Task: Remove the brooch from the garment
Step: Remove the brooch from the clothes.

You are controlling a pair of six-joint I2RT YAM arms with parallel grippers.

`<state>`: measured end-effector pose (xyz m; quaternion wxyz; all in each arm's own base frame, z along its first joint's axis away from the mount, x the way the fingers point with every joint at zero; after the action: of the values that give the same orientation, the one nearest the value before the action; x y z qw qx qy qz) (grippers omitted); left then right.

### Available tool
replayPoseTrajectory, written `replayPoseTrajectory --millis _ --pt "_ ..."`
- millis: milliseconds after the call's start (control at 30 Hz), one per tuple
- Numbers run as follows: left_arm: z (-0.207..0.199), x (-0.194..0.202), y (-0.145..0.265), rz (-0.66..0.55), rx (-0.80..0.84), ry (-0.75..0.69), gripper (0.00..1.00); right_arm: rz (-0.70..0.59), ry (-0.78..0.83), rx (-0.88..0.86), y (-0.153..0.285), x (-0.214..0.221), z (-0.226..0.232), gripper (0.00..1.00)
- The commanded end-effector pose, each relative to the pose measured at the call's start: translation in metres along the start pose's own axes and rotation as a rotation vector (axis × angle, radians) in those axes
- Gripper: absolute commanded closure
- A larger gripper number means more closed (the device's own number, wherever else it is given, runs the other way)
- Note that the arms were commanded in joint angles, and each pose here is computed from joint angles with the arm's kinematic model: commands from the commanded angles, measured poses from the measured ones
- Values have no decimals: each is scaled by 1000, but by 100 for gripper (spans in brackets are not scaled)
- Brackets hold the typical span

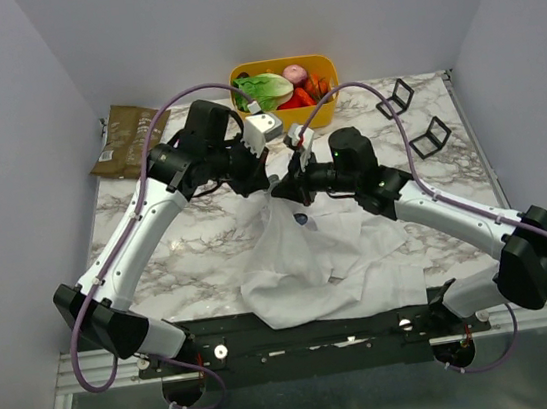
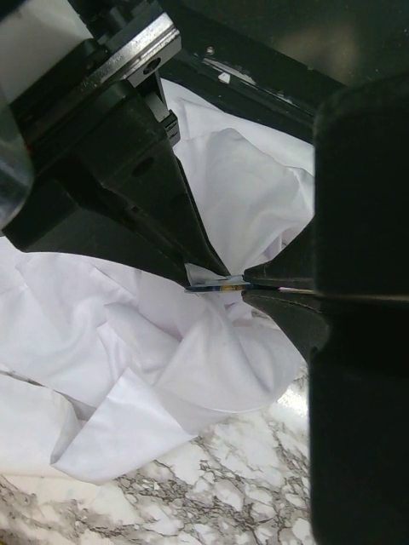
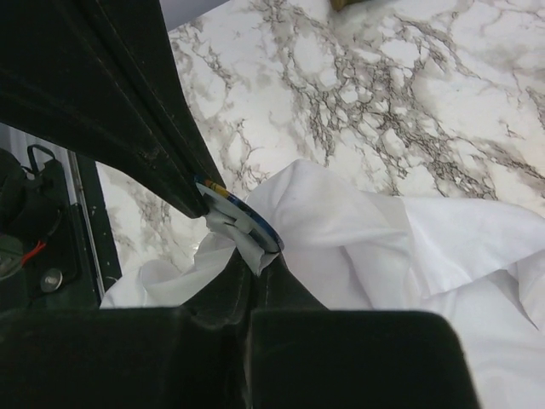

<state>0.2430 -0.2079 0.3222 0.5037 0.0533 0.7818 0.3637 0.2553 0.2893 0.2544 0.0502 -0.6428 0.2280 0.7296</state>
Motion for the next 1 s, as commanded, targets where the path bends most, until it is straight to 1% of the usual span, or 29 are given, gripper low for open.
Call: replayPoseTrajectory --millis 0,267,333,400,533,833,900,933,967 --pt "-2 -6 3 -26 -16 4 100 -1 59 116 2 -5 -16 99" --pt "5 5 4 28 -63 -8 100 -21 129 258 18 -16 -29 99" --pt "6 11 1 76 -53 0 100 -22 143 296 22 -18 -33 99" --pt "3 14 1 110 -25 11 100 -20 154 298 22 -18 -34 99" --pt "-7 17 1 141 63 22 100 -5 150 303 20 -15 -36 99" --pt "-9 31 2 242 83 71 100 21 162 345 20 -8 -42 99" --pt "-5 38 -3 274 64 90 100 24 159 343 20 -7 -43 93" --pt "-5 41 -4 287 58 105 100 19 159 333 20 -8 -41 83" --pt "-3 43 -7 300 56 118 100 18 156 328 20 -8 -41 78"
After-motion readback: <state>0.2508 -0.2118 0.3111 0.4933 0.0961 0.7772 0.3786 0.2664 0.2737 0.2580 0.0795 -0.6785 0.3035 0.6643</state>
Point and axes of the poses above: each gripper's point midway between its finger pads, its own y axis back along the fingers, its own z axis along the line the jaws close on, x = y × z, the point moved 6 cm from there along y, back along the fingers, and after that the axes turned 5 degrees about y, right-handed, at the moved point
